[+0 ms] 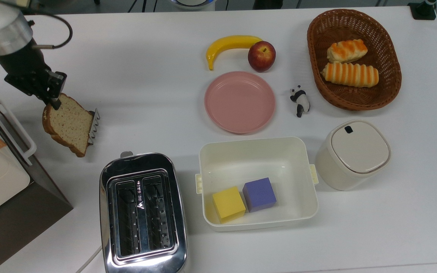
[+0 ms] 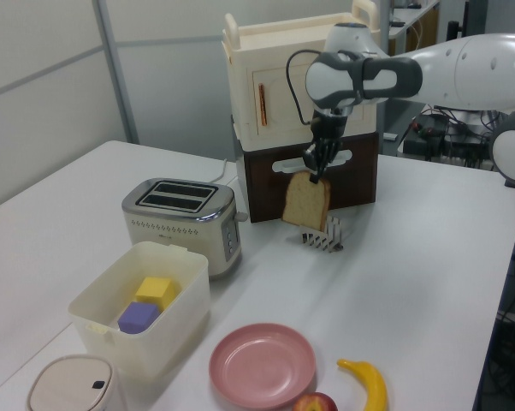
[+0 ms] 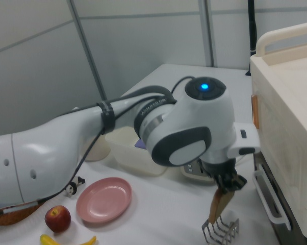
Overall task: Put the bread in the toaster
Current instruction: 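Lift the bread slice out of the rack and carry it over the toaster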
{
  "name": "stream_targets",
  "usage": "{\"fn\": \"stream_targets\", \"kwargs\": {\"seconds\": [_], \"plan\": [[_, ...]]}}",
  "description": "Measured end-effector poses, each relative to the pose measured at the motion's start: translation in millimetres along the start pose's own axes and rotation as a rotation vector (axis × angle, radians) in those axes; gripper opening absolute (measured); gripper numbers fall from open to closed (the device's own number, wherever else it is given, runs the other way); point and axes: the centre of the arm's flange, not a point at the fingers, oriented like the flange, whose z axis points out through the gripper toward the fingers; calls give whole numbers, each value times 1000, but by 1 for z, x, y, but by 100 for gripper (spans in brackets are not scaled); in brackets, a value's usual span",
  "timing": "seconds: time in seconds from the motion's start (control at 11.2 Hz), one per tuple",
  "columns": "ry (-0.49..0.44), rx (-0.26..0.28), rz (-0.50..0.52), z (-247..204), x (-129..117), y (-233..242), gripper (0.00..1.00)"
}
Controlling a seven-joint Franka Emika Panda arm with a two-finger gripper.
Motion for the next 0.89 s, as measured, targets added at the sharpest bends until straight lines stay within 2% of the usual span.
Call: {"fn": "stream_targets", "kwargs": {"seconds": [0.27, 0.54, 0.71, 0.89], "plan": [[90, 34, 5, -41, 12, -22, 9], [246, 44, -62, -94, 32, -70, 9], [345, 58, -96, -104, 44, -101, 9], [445, 93, -110, -109, 54, -128, 9]]}}
